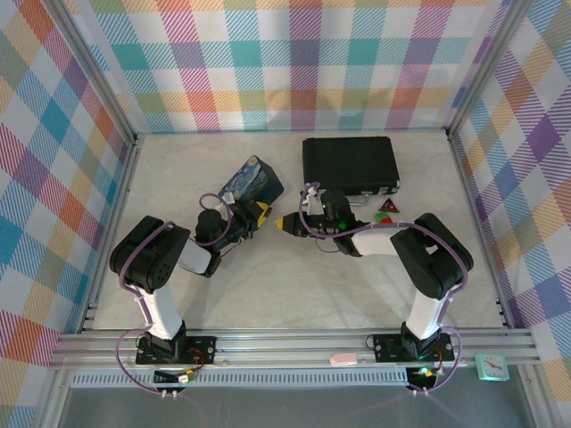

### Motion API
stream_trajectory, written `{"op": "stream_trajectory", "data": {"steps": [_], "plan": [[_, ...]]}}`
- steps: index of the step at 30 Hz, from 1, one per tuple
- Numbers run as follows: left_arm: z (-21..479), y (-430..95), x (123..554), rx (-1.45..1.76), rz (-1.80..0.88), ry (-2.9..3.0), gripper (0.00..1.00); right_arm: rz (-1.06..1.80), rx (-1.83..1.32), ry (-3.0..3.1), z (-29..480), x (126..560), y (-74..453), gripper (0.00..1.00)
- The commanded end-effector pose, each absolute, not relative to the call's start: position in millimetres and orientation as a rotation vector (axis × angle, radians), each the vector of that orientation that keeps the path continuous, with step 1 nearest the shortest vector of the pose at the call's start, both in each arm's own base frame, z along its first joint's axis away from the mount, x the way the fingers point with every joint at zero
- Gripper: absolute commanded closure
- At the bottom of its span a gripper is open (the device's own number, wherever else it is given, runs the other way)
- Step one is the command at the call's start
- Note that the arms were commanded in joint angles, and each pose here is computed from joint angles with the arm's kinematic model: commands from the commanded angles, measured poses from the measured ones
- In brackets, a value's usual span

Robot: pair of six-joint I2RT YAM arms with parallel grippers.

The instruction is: Unlock a padlock with a key

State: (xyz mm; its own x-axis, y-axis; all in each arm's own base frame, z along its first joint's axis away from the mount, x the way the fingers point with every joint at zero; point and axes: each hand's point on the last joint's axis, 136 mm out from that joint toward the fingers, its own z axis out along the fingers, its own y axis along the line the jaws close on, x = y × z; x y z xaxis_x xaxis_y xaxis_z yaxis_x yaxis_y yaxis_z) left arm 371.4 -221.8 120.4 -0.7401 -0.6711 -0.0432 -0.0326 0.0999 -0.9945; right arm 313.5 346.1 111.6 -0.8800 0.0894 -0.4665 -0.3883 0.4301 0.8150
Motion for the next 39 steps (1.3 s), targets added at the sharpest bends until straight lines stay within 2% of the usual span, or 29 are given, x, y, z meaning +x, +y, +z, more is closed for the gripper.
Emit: {"op": "stream_trajectory", "data": {"steps": [1,28,39], "plan": [[119.2,-220.5,368.0,-0.721,-1.716,1.889,1.00,1.429,-0.245,2.255,110.6,309.3,343.5,1.00],[115.2,-222.1,364.9,-0.723,-1.711,1.902,1.00,1.521,-0.302,2.155,140.8,315.4,358.3,1.00],[118.9,-223.3,364.4,-0.715,-1.715,1.895,1.00,1.510,-0.277,2.173,133.8,317.9,357.9,1.00]]}}
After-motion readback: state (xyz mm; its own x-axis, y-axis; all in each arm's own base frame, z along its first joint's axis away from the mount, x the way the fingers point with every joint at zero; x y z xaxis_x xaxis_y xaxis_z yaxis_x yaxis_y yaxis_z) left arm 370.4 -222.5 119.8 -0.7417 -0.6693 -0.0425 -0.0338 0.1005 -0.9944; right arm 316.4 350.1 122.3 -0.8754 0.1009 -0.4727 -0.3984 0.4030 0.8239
